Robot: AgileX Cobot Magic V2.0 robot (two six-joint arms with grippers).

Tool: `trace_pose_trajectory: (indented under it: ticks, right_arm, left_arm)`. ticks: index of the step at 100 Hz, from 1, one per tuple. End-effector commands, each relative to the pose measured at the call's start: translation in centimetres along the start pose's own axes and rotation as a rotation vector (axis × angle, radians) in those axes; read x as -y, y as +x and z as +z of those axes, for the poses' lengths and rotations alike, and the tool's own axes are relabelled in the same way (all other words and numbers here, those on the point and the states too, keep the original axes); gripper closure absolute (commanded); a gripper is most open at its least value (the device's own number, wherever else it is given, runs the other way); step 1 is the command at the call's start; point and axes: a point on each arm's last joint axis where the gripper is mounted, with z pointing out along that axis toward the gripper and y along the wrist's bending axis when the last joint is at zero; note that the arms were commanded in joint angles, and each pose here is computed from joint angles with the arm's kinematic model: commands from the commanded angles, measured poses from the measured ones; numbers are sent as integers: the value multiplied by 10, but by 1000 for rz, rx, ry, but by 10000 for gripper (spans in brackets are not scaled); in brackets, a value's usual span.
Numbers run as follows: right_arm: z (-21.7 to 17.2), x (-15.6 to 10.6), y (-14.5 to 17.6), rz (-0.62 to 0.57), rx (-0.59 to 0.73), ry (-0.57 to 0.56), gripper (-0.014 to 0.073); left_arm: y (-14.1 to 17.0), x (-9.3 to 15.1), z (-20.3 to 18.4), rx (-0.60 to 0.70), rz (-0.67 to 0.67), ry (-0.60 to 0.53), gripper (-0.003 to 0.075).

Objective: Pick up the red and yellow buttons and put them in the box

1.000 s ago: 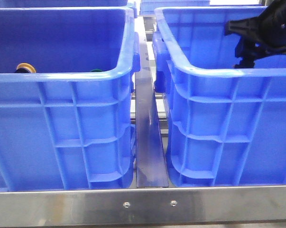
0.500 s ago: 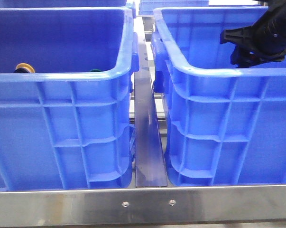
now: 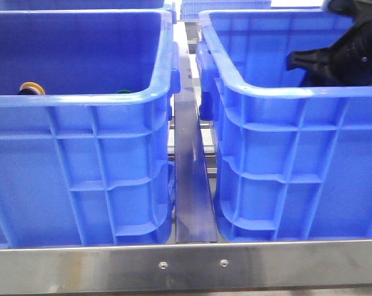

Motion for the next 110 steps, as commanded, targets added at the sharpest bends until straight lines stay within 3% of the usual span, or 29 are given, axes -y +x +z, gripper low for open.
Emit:
trace_pose_trajectory:
  ticks: [1,35,67,96,110]
  right_arm:
    - [-16,-8,-15,-14,52,-55,141]
    - [-55,-8,-41,-16,190,-2,7]
    - [-132,-11,-40,-20,332,-22,14]
    - [-211,-8,-7,-24,481,-53,16]
    - [-240,-6,10,-25,554,-68,141]
  left_arm:
    - [-14,1,-8,76,1,31,739]
    - [-14,1,-8,76,1,31,739]
    - [-14,1,-8,76,1,31,739]
    - [-13,-1,-8,68,1,18,739]
    - [-12,-3,-8,51,0,-8,739]
